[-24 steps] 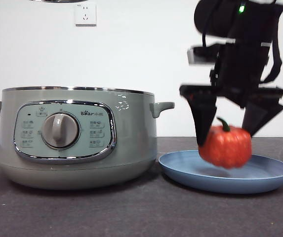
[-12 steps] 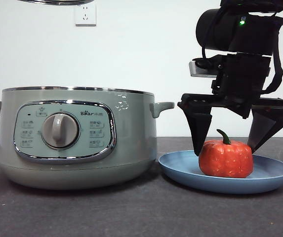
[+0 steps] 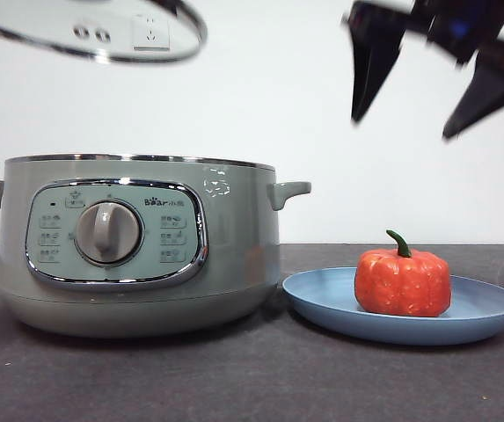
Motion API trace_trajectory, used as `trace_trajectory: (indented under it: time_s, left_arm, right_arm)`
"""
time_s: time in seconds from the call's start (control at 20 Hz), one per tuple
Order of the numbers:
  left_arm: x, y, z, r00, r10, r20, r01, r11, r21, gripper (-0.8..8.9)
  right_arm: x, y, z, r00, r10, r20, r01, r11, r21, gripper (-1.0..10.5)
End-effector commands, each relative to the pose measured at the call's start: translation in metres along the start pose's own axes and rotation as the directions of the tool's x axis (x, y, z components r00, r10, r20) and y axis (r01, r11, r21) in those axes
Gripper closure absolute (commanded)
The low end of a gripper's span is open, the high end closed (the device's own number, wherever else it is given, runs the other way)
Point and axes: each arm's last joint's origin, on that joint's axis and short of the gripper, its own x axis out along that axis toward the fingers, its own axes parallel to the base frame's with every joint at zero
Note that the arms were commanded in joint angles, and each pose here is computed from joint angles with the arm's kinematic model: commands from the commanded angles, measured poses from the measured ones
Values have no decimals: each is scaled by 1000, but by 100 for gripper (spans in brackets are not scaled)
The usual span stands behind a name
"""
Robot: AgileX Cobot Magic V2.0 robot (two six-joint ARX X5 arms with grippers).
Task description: Take the pumpkin out from the steamer,put the pumpkin in the blue plate,close the lid
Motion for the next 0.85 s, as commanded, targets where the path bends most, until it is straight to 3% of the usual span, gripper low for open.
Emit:
trace_trajectory:
  time_s: [0.05,0.4,0.85]
  left_arm:
    - [12,-4,5,998,-13,68,13,1000,-6,822]
    - [61,-14,-33,995,-53,83,57,997,-46,822]
    - [105,-20,-48,996,-91,-3,91,995,-45,822]
  right_arm:
    - [-23,-1,1,997,14,79,-15,1000,11,348]
    - [-82,-7,-3,964,40,264,-48,999,21,349]
    - [-90,-8,-5,956,45,288,-54,998,22,349]
